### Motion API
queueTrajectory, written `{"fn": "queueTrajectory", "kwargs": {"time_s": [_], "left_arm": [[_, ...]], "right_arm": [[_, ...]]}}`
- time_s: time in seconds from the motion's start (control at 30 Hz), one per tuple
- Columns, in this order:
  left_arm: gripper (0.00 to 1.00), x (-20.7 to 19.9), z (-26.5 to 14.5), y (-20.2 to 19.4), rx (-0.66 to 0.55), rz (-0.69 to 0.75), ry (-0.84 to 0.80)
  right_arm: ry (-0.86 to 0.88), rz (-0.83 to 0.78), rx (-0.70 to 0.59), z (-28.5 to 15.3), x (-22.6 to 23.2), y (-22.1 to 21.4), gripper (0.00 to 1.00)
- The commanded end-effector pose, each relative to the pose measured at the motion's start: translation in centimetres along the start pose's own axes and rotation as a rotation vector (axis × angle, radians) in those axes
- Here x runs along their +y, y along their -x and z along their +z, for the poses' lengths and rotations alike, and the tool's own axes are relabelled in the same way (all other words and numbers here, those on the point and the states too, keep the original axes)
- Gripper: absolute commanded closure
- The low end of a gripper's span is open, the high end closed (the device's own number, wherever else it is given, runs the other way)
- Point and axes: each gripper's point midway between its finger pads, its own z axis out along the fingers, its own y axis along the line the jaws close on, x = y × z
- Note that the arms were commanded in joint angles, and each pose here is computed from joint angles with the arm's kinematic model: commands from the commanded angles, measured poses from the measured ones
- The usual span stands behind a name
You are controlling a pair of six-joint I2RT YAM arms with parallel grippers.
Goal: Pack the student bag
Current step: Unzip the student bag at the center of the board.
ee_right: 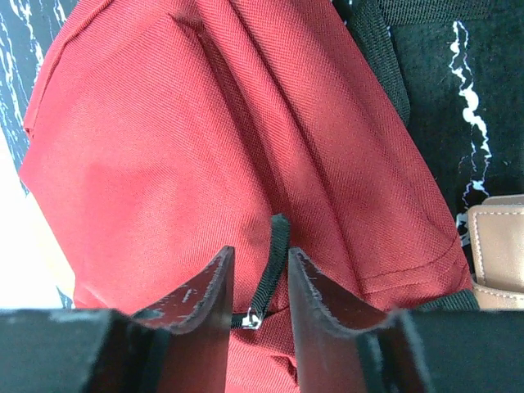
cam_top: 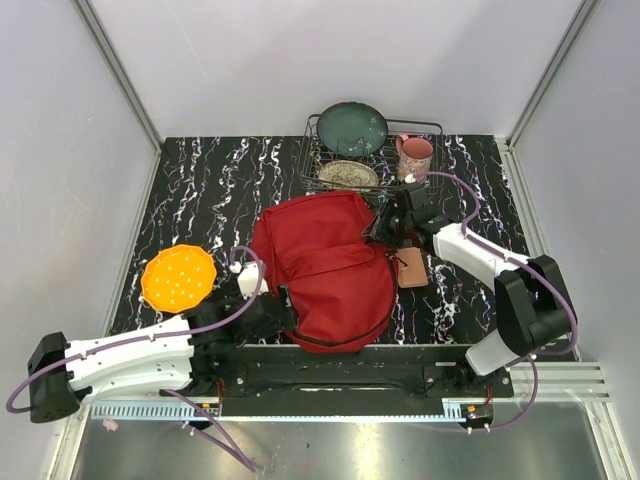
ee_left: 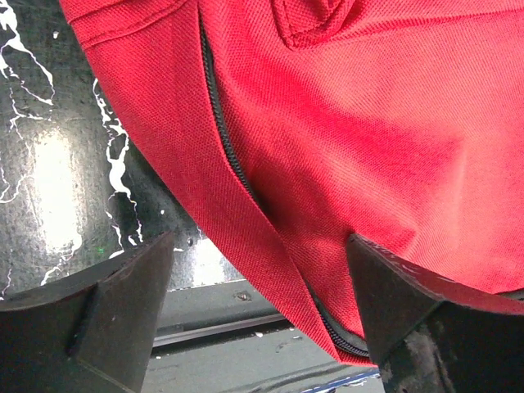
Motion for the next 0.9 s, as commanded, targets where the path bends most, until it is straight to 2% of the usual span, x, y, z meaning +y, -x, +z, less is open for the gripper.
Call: {"fn": "queueTrajectory", "kwargs": {"time_s": [0.0,0.1,0.17,0.2,0.23,0.3,0.33,0.4,0.53,0.6,0.7,0.77,0.87], "left_arm": [[0.18,-2.1,-0.1,0.8,-0.014,-0.008,-0.062],[0.25,-2.1,0.0,0.9,-0.017,-0.003,-0.062],[0.27,-2.0,0.1,0.8,-0.014,0.002,-0.056],[0.28,-2.0,0.1,0.7,-0.013,0.003,-0.055],[0.28,-1.9,0.1,0.6,-0.009,0.005,-0.053],[0.28,-1.9,0.2,0.5,-0.004,0.005,-0.052],[0.28,-1.8,0.3,0.4,-0.001,0.007,-0.049],[0.29,-1.8,0.3,0.3,0.0,0.007,-0.046],[0.29,-1.9,0.4,0.3,0.002,0.008,-0.046],[0.29,-2.0,0.4,0.3,0.002,0.007,-0.049],[0.29,-2.0,0.4,0.3,0.003,0.009,-0.051],[0.3,-2.1,0.5,0.2,0.006,0.012,-0.053],[0.34,-2.1,0.6,0.1,0.008,0.015,-0.055]], "right_arm": [[0.059,-0.022,-0.033,0.3,1.9,1.7,0.65],[0.049,-0.032,-0.039,0.6,1.7,1.9,0.72],[0.045,-0.036,-0.037,0.7,1.6,1.8,0.89],[0.042,-0.035,-0.038,0.9,1.5,1.9,0.94],[0.043,-0.037,-0.039,0.8,1.6,1.8,0.93],[0.036,-0.036,-0.036,0.9,1.3,1.7,0.84],[0.036,-0.035,-0.038,0.9,1.3,1.7,0.72],[0.033,-0.033,-0.037,0.9,1.1,1.6,0.62],[0.026,-0.029,-0.039,1.1,0.8,1.6,0.6],[0.03,-0.024,-0.034,1.4,0.9,1.5,0.66],[0.037,-0.026,-0.025,2.0,1.1,1.5,0.81],[0.04,-0.027,-0.026,2.0,1.2,1.6,0.87],[0.044,-0.039,-0.038,1.8,1.4,1.9,0.98]]}}
